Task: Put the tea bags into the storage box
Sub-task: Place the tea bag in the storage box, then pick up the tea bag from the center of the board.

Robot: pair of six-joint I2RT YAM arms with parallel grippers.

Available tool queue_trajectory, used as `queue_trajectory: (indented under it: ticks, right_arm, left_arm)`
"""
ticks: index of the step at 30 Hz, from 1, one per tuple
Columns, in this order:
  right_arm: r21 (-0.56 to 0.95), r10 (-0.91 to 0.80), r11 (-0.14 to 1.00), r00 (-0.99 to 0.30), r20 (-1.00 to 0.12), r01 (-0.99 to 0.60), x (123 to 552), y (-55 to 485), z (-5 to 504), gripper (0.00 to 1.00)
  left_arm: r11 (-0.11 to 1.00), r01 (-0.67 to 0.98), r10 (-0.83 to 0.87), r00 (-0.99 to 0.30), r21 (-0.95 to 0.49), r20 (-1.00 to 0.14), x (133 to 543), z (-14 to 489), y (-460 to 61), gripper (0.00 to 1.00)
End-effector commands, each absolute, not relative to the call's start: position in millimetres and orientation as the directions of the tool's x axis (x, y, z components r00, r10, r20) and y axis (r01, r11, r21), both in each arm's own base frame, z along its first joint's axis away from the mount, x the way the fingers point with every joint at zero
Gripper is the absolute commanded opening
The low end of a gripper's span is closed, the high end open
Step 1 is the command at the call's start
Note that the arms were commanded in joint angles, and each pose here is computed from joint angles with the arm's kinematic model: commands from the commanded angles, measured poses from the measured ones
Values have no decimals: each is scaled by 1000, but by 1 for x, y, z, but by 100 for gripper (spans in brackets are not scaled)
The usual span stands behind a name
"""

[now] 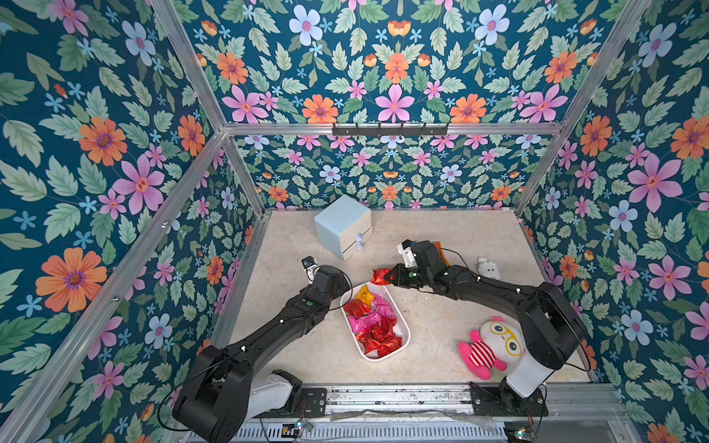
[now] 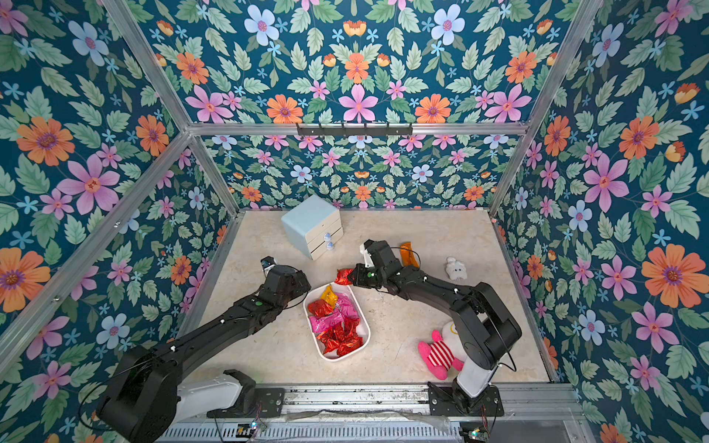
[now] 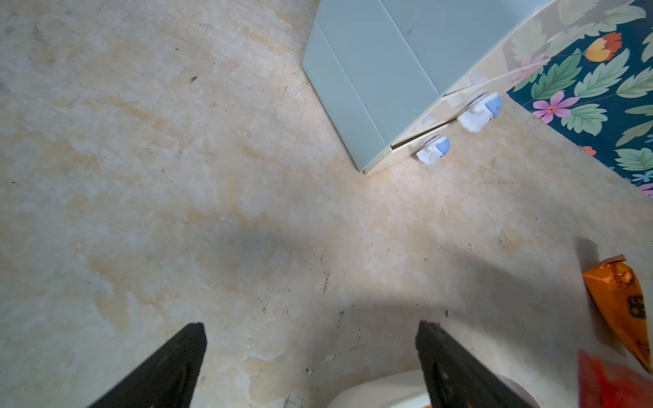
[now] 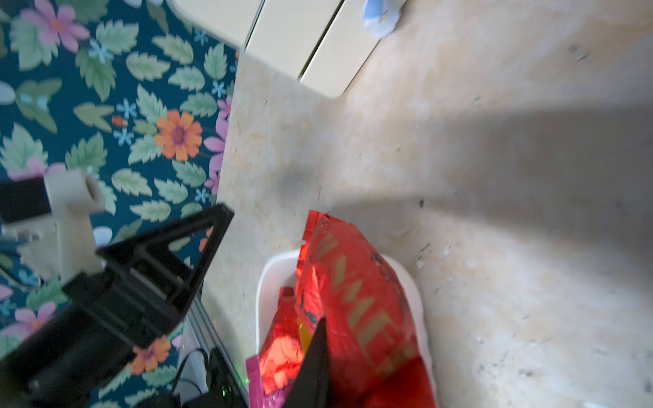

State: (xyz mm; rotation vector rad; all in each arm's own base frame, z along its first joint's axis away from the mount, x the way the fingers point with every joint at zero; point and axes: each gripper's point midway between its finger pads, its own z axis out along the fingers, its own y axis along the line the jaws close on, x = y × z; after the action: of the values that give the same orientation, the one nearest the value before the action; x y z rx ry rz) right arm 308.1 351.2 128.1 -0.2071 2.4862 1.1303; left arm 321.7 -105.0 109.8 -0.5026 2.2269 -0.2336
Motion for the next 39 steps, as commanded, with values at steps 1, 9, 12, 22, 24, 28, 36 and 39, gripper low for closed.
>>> queue_trajectory:
  ticks: [1, 9, 12, 22, 24, 28, 36, 39]
  right_arm:
    - [646, -103, 668, -906, -411, -369, 275, 356, 117, 15]
    - [650, -261, 630, -904, -339, -426, 212, 362, 103, 15]
    - [640, -277, 644, -908, -316, -419, 204, 364, 92, 17]
    - [560, -262, 699, -889, -376, -444, 218, 357, 102, 47]
    - [512, -236, 729, -870, -433, -453, 230, 351, 117, 54]
    - [381, -171, 820, -817, -551, -428, 263, 330, 144, 64]
    - [289, 6, 929, -772, -635, -231, 337, 269, 160, 66]
    - [245, 59, 960, -755, -653, -137, 365, 239, 154, 66]
  left_arm:
    - [905, -289, -425, -575, -312, -699, 322, 112, -100, 99]
    - [901, -295, -432, -578, -317, -692, 322, 110, -101, 99]
    - [902, -293, -432, -584, -318, -687, 322, 108, -102, 99]
    - [901, -294, -434, -585, -319, -686, 321, 109, -101, 99]
    - [901, -297, -433, -584, -315, -687, 320, 107, -100, 99]
    - [902, -294, -431, -586, -315, -686, 320, 106, -101, 99]
    - [904, -285, -427, -593, -318, -682, 322, 105, -104, 99]
    - [905, -286, -425, -595, -315, -682, 322, 104, -104, 99]
